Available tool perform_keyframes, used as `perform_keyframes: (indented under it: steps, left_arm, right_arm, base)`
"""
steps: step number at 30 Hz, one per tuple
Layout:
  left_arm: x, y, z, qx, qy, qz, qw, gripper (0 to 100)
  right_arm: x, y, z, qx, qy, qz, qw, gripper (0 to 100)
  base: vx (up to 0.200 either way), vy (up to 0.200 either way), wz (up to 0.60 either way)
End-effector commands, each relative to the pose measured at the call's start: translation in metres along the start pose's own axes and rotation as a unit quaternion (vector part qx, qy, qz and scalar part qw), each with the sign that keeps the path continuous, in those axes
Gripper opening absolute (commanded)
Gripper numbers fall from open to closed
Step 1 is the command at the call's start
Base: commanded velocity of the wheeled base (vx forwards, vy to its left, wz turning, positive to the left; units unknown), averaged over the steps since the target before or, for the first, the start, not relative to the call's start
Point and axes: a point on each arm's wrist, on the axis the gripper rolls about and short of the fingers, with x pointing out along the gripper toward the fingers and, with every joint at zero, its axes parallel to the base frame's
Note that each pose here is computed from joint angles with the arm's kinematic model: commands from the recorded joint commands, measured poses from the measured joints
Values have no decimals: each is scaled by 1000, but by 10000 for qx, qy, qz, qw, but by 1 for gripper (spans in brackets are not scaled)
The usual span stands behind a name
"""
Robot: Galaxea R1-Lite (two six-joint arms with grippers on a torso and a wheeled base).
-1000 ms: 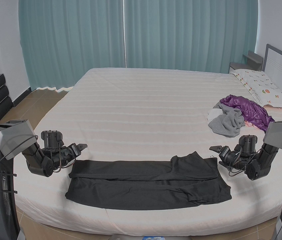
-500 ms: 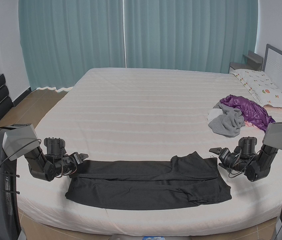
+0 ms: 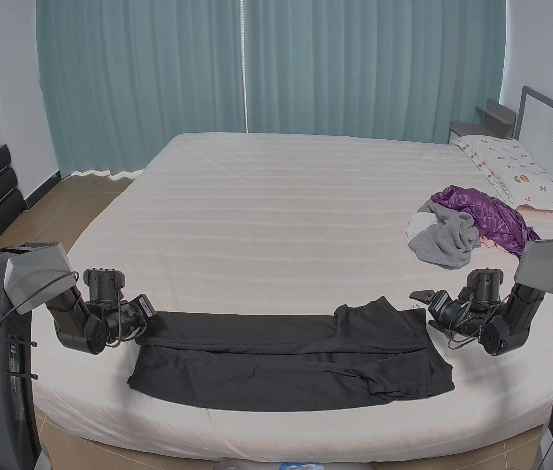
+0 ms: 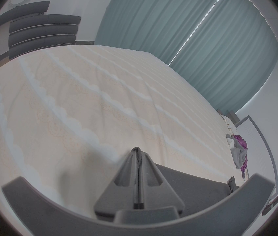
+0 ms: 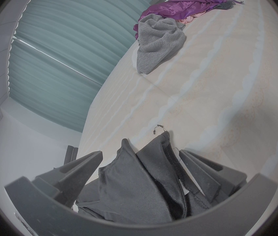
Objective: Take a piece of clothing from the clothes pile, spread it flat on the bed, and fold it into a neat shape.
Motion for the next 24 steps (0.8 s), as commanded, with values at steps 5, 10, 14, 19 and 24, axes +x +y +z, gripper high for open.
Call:
perform_keyframes:
  steps: [5, 10, 14, 19, 24]
  left_arm:
    - [0, 0, 0, -32, -18, 14, 10000, 0]
    - [0, 1, -1, -30, 5, 21, 10000, 0]
    - [0, 1, -1, -30, 5, 21, 10000, 0]
    - [1, 0, -1, -25, 3, 12, 10000, 0]
    - [1, 0, -1, -32, -4, 8, 10000, 0]
  right_arm:
    - [3, -2, -1, -121, 22, -68, 9999, 100]
    - [6, -2, -1, -148, 37, -177, 9997, 100]
    - [14, -5, 1, -246, -123, -362, 9990, 100]
    - [22, -5, 3, -292, -206, -466, 9983, 100]
    - [26, -2, 2, -432, -123, -528, 9976, 0]
  base:
    - [0, 0, 0]
    - [0, 0, 0]
    - [0, 0, 0]
    - [0, 0, 0]
    - [0, 0, 0]
